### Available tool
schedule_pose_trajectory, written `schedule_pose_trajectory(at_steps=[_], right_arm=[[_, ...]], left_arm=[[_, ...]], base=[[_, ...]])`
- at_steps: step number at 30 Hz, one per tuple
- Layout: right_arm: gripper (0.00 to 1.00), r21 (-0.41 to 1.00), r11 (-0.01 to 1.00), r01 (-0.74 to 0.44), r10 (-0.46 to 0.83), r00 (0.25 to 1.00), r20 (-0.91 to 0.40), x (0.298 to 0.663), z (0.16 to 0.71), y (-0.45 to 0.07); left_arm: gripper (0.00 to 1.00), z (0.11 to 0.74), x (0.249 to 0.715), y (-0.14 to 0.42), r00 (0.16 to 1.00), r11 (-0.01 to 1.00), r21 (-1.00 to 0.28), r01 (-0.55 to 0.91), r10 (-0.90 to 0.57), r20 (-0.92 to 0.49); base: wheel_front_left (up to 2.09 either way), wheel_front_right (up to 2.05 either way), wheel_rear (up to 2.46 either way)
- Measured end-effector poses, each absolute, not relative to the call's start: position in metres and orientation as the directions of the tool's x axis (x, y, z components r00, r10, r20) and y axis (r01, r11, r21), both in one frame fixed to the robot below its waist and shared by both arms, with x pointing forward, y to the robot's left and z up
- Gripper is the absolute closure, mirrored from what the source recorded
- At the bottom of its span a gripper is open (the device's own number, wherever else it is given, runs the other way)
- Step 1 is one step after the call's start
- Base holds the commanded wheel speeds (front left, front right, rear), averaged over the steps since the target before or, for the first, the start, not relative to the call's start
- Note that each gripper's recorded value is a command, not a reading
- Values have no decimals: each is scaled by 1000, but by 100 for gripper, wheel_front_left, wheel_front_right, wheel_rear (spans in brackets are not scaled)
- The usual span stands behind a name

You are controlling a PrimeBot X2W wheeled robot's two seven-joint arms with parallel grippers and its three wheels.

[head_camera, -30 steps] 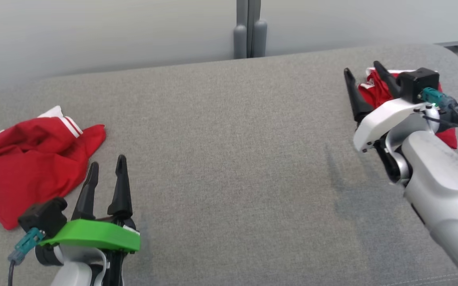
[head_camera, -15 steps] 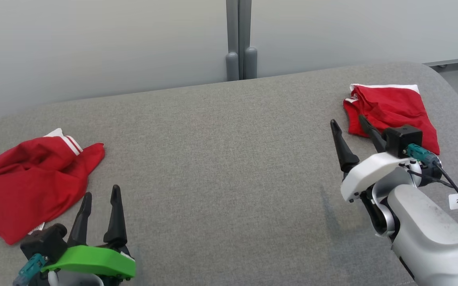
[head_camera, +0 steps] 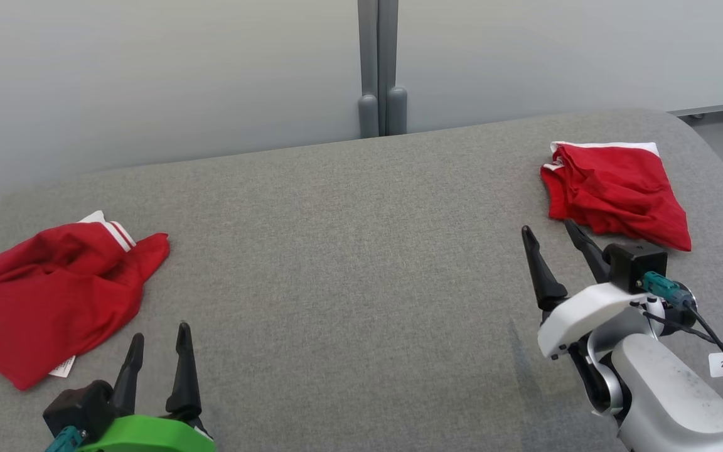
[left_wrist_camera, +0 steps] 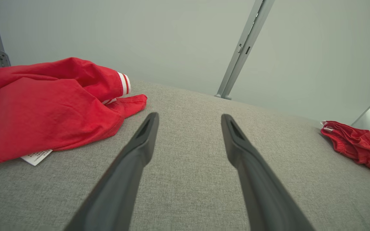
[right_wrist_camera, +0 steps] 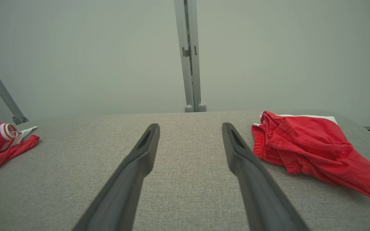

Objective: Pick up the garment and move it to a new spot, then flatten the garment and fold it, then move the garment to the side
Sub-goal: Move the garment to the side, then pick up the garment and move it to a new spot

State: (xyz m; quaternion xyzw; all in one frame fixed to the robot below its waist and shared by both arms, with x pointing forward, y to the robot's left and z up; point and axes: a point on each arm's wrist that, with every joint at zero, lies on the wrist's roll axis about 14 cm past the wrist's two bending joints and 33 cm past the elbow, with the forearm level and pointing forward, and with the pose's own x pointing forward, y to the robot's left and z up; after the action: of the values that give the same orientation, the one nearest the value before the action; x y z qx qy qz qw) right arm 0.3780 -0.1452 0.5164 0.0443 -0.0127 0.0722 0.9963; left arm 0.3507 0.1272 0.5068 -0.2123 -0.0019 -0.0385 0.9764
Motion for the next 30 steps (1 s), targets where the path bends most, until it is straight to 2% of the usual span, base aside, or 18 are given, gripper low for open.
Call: schedule_pose_trajectory(at_steps=[30], right_arm=[[0, 91, 989, -118, 115, 993, 38, 358, 509, -145]], left_arm=[[0, 507, 340, 138, 999, 919, -394, 28, -18, 29]], base=[[0, 0, 0]])
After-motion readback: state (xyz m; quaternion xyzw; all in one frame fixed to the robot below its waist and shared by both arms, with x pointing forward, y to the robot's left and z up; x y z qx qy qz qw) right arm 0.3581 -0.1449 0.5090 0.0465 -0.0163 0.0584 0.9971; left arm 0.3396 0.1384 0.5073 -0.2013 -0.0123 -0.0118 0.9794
